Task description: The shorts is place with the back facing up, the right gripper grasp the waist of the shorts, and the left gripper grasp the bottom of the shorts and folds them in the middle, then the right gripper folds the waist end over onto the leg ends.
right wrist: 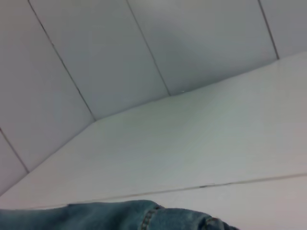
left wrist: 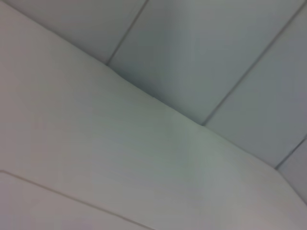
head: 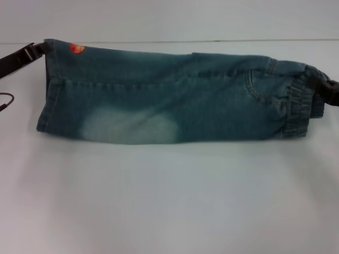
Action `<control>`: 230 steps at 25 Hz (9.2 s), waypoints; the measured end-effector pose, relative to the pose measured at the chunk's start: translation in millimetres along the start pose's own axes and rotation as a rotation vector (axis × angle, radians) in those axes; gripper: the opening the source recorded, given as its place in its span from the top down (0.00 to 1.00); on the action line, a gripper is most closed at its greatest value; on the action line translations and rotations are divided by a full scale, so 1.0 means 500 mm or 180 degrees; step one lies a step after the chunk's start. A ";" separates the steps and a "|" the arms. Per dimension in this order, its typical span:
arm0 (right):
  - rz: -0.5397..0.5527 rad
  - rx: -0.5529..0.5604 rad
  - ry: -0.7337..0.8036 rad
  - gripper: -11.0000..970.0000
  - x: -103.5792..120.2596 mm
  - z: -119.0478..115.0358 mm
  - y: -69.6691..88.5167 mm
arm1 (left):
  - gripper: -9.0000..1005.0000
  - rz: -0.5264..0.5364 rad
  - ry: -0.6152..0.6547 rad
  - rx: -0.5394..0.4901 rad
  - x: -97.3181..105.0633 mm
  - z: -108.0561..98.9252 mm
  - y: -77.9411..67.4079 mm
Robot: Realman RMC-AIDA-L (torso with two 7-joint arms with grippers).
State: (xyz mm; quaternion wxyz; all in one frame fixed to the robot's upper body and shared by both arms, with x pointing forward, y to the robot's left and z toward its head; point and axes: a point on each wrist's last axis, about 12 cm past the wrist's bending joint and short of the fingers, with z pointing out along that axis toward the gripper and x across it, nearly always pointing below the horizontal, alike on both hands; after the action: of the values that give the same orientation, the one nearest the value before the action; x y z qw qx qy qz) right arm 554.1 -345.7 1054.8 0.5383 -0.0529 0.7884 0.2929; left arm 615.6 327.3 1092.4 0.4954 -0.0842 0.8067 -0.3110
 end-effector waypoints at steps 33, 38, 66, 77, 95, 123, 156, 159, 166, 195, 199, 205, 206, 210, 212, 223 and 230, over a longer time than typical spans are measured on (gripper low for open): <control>-0.0220 0.0241 0.0089 0.75 -0.017 0.070 0.007 | 0.74 0.0558 -0.0232 -0.0126 0.004 0.052 -0.029; -0.0064 0.0289 0.0117 0.57 -0.028 0.044 -0.016 | 0.61 0.0685 -0.0236 0.0232 0.025 0.021 -0.031; 0.0015 0.0252 0.2395 0.04 -0.258 0.054 0.054 | 0.06 0.1606 0.1039 0.2516 0.172 -0.116 -0.121; -0.0166 0.0506 0.2608 0.04 -0.239 0.089 0.062 | 0.06 0.1604 0.1062 0.2478 0.178 -0.115 -0.120; -0.0384 0.0552 0.2600 0.04 -0.195 0.154 0.089 | 0.06 0.1596 0.1112 0.2483 0.187 -0.111 -0.122; -0.0527 0.0526 0.2588 0.05 -0.204 0.168 0.103 | 0.06 0.1611 0.1155 0.2446 0.198 -0.099 -0.126; -0.0768 0.0486 0.2558 0.79 -0.188 0.201 0.130 | 0.06 0.1613 0.1156 0.2421 0.203 -0.101 -0.124; -0.0782 0.0479 0.2559 0.85 -0.188 0.201 0.130 | 0.06 0.1617 0.1149 0.2392 0.203 -0.099 -0.123; -0.0651 0.0357 0.2445 0.89 -0.200 0.184 0.117 | 0.06 0.1567 0.0940 0.2005 0.198 -0.075 -0.112; -0.0049 -0.1168 0.1353 0.89 -0.380 -0.050 0.141 | 0.94 0.2159 -0.0015 0.1063 0.326 0.138 -0.285; -0.0088 -0.1271 0.1304 0.89 -0.395 -0.049 0.157 | 0.96 0.2083 0.0088 0.1228 0.357 0.129 -0.310; -0.0132 -0.1380 0.1314 0.89 -0.401 -0.028 0.176 | 0.96 0.1960 0.0238 0.1593 0.402 0.113 -0.366; -0.0142 -0.1393 0.1315 0.89 -0.402 -0.026 0.179 | 0.96 0.1932 0.0269 0.1677 0.413 0.108 -0.379; -0.0174 -0.1437 0.1325 0.89 -0.405 -0.017 0.188 | 0.96 0.1928 0.0349 0.1881 0.441 0.091 -0.409; -0.0188 -0.1448 0.1354 0.89 -0.403 -0.011 0.192 | 0.96 0.1936 0.0375 0.1904 0.453 0.085 -0.418; -0.0250 -0.1432 0.1480 0.89 -0.390 0.019 0.202 | 0.96 0.1777 0.0361 0.1909 0.472 0.065 -0.428; -0.0312 -0.1470 0.1642 0.90 -0.372 0.065 0.220 | 0.90 0.1581 -0.0007 0.1618 0.454 0.042 -0.357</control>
State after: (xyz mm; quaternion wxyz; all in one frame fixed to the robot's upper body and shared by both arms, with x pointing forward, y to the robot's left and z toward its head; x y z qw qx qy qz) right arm 613.9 -281.7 1254.8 0.3086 -0.2834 0.8080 0.4143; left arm 490.2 76.2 1020.7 0.5620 0.2402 0.6988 -0.3718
